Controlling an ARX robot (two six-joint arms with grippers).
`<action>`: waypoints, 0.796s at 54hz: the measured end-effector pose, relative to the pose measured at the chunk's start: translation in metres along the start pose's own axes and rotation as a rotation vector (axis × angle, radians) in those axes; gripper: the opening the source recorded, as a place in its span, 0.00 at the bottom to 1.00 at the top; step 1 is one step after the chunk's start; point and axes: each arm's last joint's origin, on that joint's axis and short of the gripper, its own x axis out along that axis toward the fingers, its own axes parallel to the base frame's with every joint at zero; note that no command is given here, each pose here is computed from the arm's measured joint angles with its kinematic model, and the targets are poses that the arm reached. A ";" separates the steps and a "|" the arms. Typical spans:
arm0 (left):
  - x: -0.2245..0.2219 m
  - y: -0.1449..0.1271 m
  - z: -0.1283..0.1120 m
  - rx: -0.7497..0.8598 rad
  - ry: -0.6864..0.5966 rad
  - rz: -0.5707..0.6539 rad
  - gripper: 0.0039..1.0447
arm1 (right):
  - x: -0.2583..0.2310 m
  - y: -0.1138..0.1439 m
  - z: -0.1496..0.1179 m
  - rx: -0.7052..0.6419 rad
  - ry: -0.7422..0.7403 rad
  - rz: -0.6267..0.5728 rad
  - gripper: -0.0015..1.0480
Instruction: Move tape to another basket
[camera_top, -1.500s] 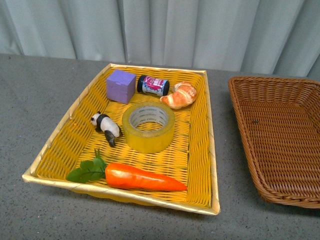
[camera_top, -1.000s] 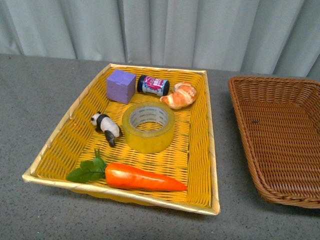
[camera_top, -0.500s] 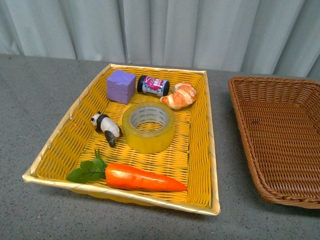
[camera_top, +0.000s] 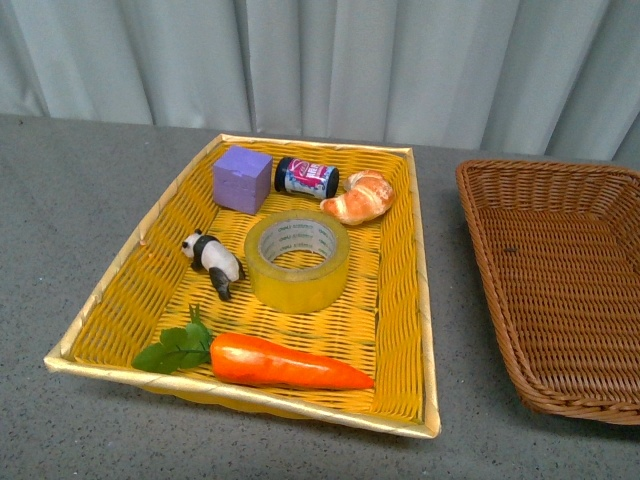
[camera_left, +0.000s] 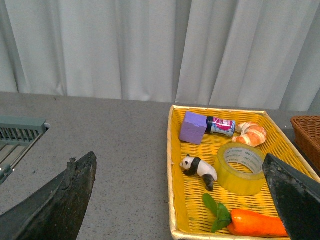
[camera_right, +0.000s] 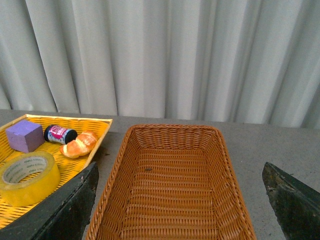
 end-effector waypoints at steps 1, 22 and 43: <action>0.000 0.000 0.000 0.000 0.000 0.000 0.94 | 0.000 0.000 0.000 0.000 0.000 0.000 0.91; 0.000 0.000 0.000 0.000 0.000 0.000 0.94 | 0.000 0.000 0.000 0.000 0.000 0.000 0.91; 0.069 -0.003 0.006 -0.161 0.290 0.124 0.94 | 0.000 0.000 0.000 0.000 -0.001 -0.001 0.91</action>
